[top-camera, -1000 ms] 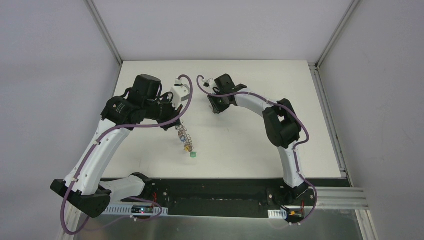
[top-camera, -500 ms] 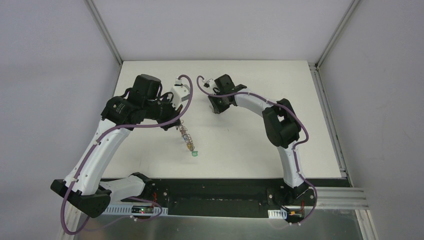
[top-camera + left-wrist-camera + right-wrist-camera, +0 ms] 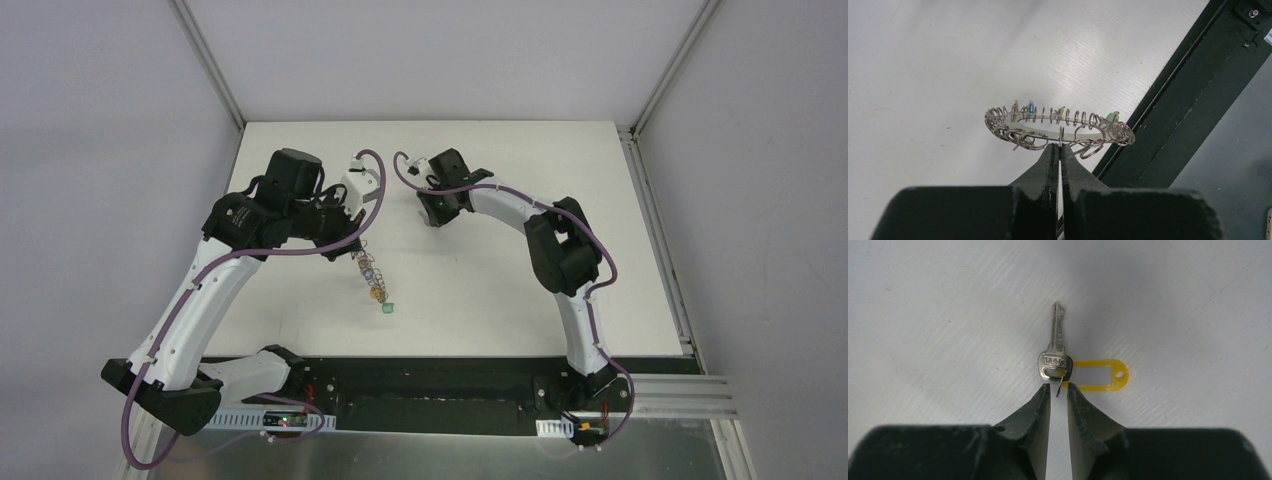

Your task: Put the keys on the keyring

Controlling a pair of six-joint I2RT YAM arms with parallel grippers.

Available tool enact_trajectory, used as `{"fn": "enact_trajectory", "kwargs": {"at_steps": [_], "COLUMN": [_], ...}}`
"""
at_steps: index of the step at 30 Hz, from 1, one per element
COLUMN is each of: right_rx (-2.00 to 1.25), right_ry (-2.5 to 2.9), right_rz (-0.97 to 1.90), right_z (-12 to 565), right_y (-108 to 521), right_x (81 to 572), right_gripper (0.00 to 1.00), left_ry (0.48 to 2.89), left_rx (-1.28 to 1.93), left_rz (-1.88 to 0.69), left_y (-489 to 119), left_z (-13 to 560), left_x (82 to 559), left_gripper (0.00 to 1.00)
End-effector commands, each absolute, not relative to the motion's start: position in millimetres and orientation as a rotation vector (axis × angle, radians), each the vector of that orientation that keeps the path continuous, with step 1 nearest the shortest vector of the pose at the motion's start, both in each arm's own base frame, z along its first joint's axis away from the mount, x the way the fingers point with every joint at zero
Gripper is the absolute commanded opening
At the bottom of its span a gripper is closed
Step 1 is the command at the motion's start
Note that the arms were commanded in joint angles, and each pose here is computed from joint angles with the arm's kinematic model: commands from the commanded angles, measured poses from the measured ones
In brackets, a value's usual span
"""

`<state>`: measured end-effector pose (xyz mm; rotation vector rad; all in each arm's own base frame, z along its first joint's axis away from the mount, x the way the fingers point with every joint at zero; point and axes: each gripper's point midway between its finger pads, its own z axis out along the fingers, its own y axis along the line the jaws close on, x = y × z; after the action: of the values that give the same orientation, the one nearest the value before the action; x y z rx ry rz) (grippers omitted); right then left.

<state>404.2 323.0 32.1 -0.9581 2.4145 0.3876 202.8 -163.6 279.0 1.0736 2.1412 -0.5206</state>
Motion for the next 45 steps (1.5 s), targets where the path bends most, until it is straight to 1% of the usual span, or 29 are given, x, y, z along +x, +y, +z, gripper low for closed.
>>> {"fn": "enact_trajectory", "kwargs": {"at_steps": [1, 12, 17, 18, 19, 22, 28, 33, 38, 45], "right_rx": [-0.976, -0.973, -0.968, -0.970, -0.970, -0.973, -1.007, -1.044, -1.113, -1.255], "right_ry": [2.411, 2.417, 2.411, 2.408, 2.404, 2.388, 2.332, 2.312, 2.284, 2.115], "right_rz": [0.370, 0.369, 0.379, 0.382, 0.384, 0.401, 0.503, 0.549, 0.610, 0.786], "right_z": [24.5, 22.5, 25.8, 27.0, 29.0, 35.7, 57.2, 61.6, 62.1, 101.7], "right_y": [323.4, 321.6, 321.1, 321.2, 321.0, 320.7, 315.9, 303.7, 293.1, 284.4], "right_x": [405.8, 406.3, 408.4, 408.3, 409.3, 410.3, 403.1, 391.8, 369.5, 330.9], "right_gripper": [0.20, 0.18, 0.14, 0.13, 0.06, 0.00, 0.00, 0.00, 0.00, 0.00], "left_ry": [2.071, 2.068, 2.068, 2.067, 2.068, 2.070, 2.065, 2.063, 2.061, 2.024], "left_rx": [1.059, 1.060, 1.059, 1.059, 1.060, 1.058, 1.062, 1.068, 1.069, 1.078], "left_rz": [-0.551, -0.549, -0.546, -0.546, -0.543, -0.541, -0.536, -0.543, -0.559, -0.600], "left_y": [-167.5, -167.0, -166.5, -166.4, -166.3, -165.9, -165.9, -167.7, -172.0, -185.2], "left_z": [293.5, 293.1, 293.4, 293.6, 293.1, 292.4, 295.1, 295.9, 295.9, 294.7], "left_x": [202.4, 201.9, 201.7, 201.6, 201.8, 202.1, 203.3, 204.4, 208.1, 220.0], "left_gripper": [0.00, 0.00, 0.00, 0.00, 0.00, 0.00, 0.00, 0.00, 0.00, 0.00]}}
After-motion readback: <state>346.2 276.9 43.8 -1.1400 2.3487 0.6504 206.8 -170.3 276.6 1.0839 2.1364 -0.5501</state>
